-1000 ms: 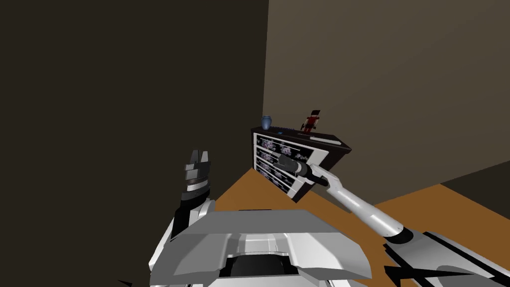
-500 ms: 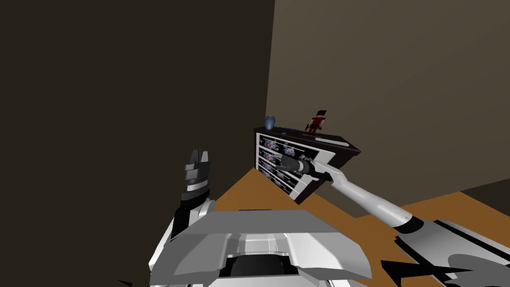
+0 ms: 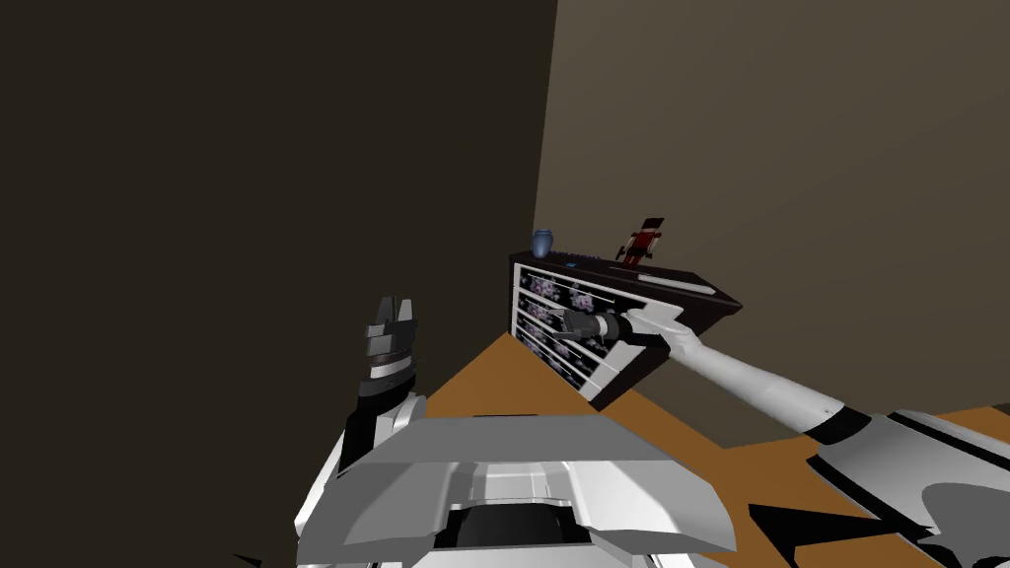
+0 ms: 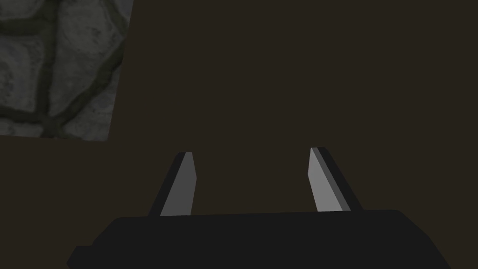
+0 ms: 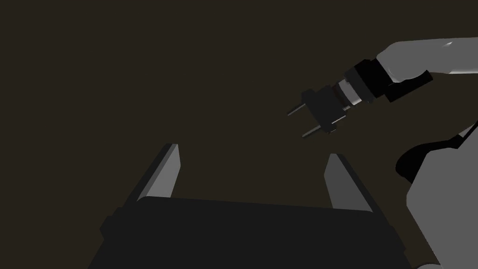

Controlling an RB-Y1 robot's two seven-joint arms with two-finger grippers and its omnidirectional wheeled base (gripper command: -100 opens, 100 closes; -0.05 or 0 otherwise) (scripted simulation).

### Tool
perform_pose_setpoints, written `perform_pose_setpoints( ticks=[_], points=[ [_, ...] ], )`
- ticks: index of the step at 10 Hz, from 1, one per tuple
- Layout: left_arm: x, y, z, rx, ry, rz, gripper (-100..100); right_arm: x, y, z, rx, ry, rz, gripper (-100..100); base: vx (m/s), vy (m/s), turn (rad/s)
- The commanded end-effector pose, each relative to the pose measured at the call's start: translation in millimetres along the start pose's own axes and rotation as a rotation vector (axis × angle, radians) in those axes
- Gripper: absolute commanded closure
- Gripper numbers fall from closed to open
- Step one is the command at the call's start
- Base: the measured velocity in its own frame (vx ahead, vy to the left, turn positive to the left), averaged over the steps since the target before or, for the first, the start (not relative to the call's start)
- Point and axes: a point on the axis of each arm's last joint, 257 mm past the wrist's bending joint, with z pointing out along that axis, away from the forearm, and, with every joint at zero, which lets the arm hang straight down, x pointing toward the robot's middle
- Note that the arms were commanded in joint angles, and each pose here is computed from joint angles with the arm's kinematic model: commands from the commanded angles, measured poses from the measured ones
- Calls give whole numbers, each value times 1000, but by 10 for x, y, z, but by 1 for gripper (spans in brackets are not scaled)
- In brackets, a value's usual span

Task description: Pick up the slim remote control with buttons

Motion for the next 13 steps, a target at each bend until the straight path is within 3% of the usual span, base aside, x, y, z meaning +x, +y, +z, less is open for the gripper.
perform_pose_setpoints(
  ticks=[1, 2, 4, 5, 7, 9, 10, 13],
  points=[
    [0, 0, 0, 0, 0, 0, 0, 35, -56, -110, 6, 42, -7, -100, 8, 17, -25],
    [0, 0, 0, 0, 0, 0, 0, 179, -98, -227, -10, 118, -12, -100, 17, 31, 111],
    [0, 0, 0, 0, 0, 0, 0, 199, -166, -390, 11, 169, -20, -100, 12, 22, 45],
    [0, 0, 0, 0, 0, 0, 0, 326, -203, -538, -2, 243, -20, -100, 19, 30, 119],
    [0, 0, 0, 0, 0, 0, 0, 326, -278, -730, 25, 296, -28, -100, 17, 18, 36],
    [0, 0, 0, 0, 0, 0, 0, 416, -373, -1095, 45, 414, -27, -100, 31, 21, 93],
    [0, 0, 0, 0, 0, 0, 0, 410, -380, -1124, 49, 422, -29, -100, 16, 7, 1],
    [0, 0, 0, 0, 0, 0, 0, 470, -455, -1716, 73, 600, -18, -100, 37, 15, 89]
  ],
)
